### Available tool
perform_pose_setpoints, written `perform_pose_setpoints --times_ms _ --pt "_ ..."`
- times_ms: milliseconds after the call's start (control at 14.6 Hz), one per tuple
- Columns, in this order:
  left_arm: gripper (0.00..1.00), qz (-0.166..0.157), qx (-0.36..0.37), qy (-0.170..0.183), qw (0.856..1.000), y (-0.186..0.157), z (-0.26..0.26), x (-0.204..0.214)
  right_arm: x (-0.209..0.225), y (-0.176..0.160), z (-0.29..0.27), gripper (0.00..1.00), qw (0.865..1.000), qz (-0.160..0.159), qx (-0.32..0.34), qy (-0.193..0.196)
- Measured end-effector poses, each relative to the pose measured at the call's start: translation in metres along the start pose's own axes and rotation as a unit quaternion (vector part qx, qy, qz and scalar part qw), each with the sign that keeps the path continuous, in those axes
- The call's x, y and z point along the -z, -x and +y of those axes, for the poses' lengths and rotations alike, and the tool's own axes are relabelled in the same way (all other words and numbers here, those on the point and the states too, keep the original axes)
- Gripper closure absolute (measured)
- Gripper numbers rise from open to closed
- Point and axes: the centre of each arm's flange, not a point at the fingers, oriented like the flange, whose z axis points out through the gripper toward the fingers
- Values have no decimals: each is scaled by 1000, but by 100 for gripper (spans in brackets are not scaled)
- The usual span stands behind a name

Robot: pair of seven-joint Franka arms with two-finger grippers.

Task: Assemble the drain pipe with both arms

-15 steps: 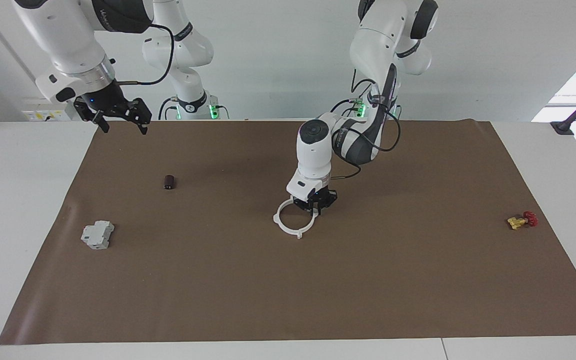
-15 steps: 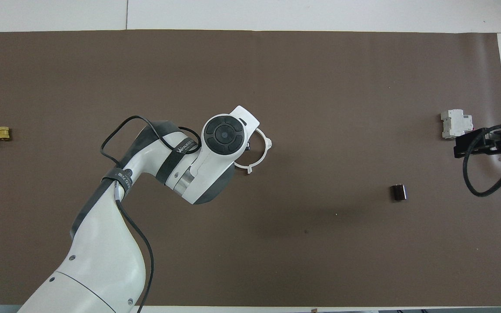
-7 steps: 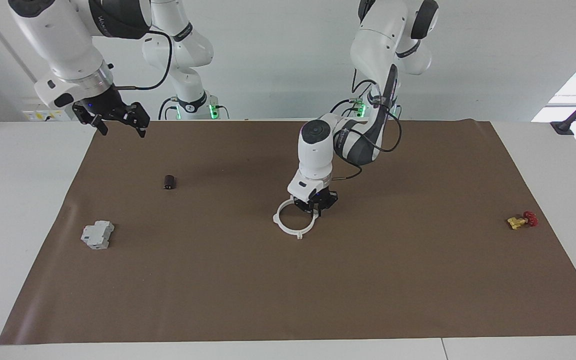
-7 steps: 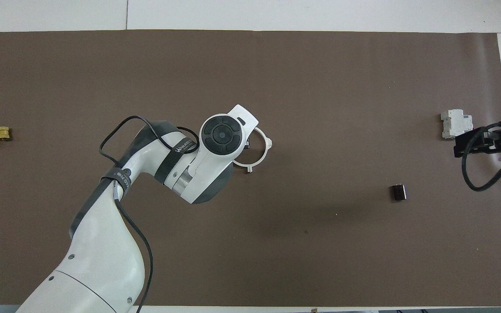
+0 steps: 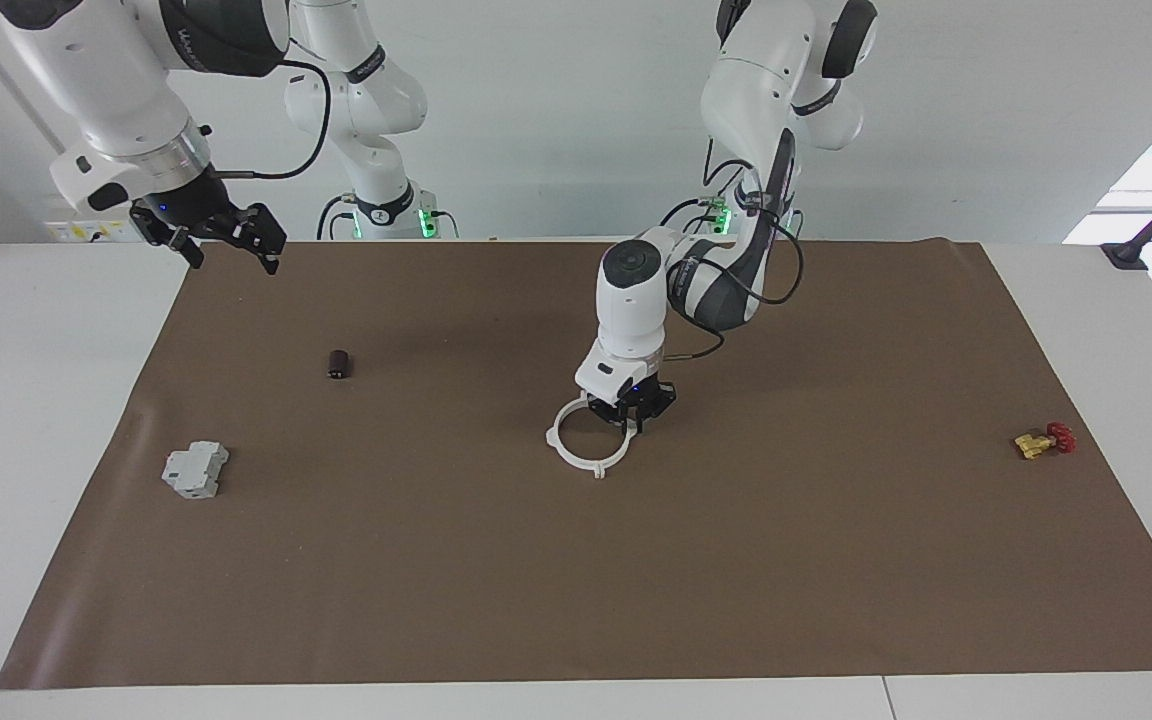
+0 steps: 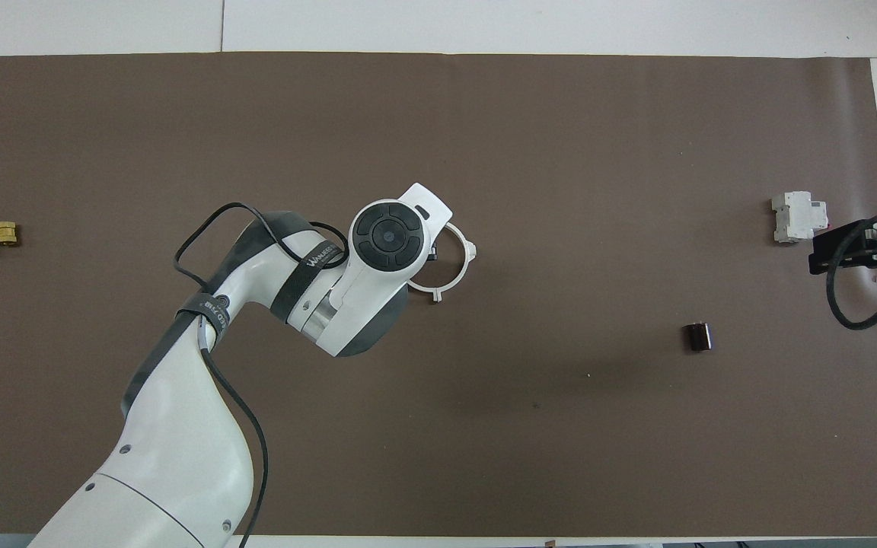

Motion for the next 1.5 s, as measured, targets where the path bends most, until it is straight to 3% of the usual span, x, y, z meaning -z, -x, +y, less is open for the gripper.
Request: perform_pose_setpoints --times_ms 956,1161,1502 --pt "80 0 0 0 1000 0 0 0 1 0 1 0 1000 1 -1 -1" --pt "80 0 0 0 1000 0 0 0 4 -4 1 0 1000 20 -1 -2" --pt "80 0 0 0 1000 0 0 0 5 -6 1 0 1000 27 -1 -3"
